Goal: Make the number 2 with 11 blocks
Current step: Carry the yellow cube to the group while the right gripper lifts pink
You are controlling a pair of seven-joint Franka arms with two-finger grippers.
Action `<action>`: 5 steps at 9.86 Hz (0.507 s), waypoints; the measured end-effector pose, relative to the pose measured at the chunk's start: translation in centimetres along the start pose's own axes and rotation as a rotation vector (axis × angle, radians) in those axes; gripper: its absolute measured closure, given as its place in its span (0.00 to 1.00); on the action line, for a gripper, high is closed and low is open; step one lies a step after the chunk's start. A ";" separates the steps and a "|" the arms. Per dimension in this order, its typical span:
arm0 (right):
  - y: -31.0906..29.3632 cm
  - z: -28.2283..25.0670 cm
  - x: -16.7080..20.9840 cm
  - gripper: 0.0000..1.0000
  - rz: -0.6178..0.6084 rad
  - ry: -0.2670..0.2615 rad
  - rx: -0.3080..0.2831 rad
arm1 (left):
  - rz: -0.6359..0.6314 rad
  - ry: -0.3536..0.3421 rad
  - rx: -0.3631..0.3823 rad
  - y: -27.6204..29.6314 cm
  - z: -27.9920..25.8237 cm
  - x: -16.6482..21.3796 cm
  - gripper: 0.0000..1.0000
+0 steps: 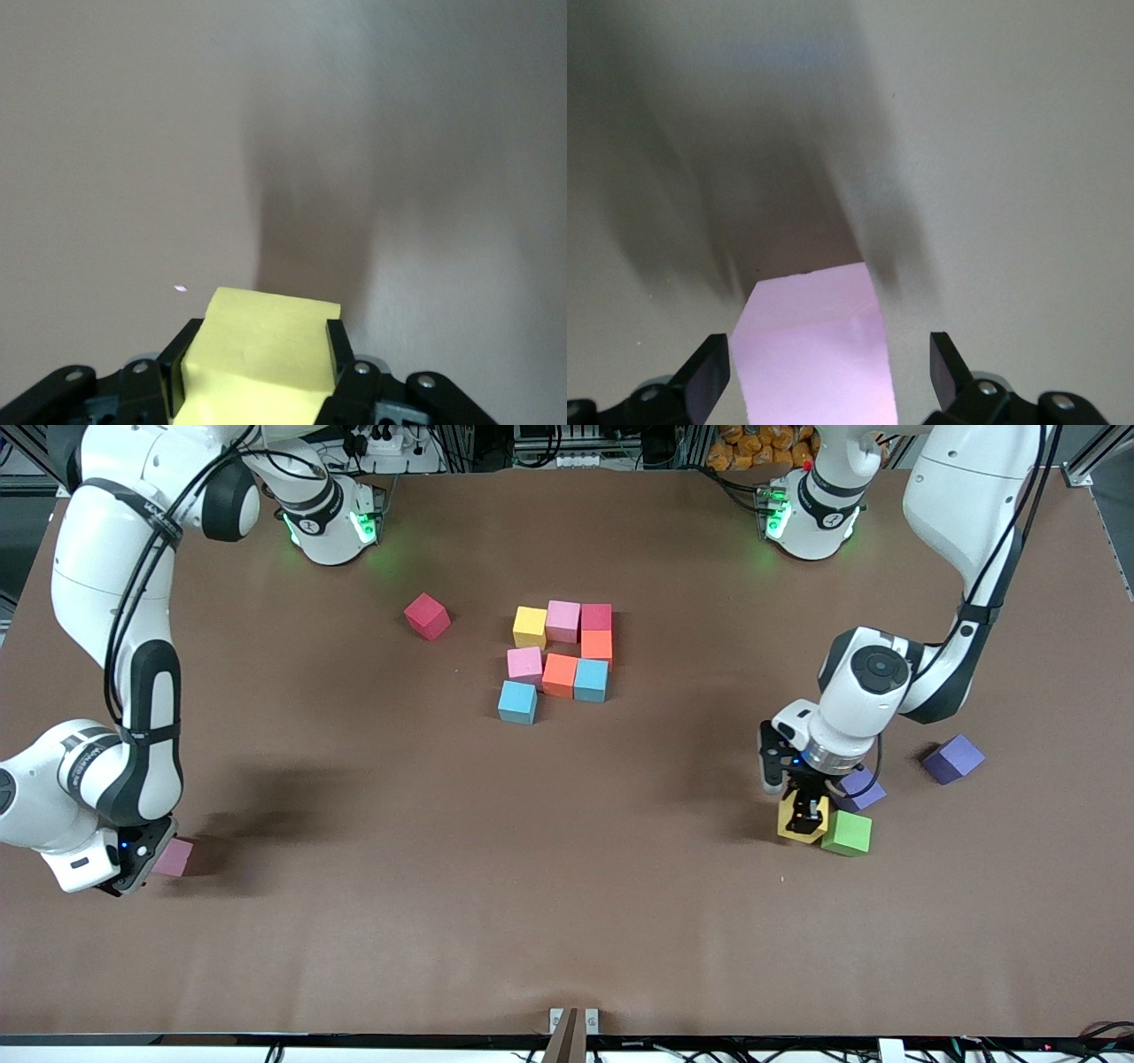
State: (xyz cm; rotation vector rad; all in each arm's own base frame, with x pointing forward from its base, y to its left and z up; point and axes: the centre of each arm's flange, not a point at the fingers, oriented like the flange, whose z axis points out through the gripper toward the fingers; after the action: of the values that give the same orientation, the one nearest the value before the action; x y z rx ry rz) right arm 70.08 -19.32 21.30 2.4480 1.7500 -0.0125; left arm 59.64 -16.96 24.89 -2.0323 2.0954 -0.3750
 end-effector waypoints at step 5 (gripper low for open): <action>0.1 0.9 -0.4 0.07 0.007 0.008 -0.001 | -0.397 0.036 0.004 -0.8 -1.4 3.9 0.41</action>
State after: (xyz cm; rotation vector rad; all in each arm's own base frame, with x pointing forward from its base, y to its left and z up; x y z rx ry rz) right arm 70.13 -19.82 20.49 2.4571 1.7443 -0.0009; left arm 59.78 -20.81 26.61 -2.4525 1.6957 -0.4773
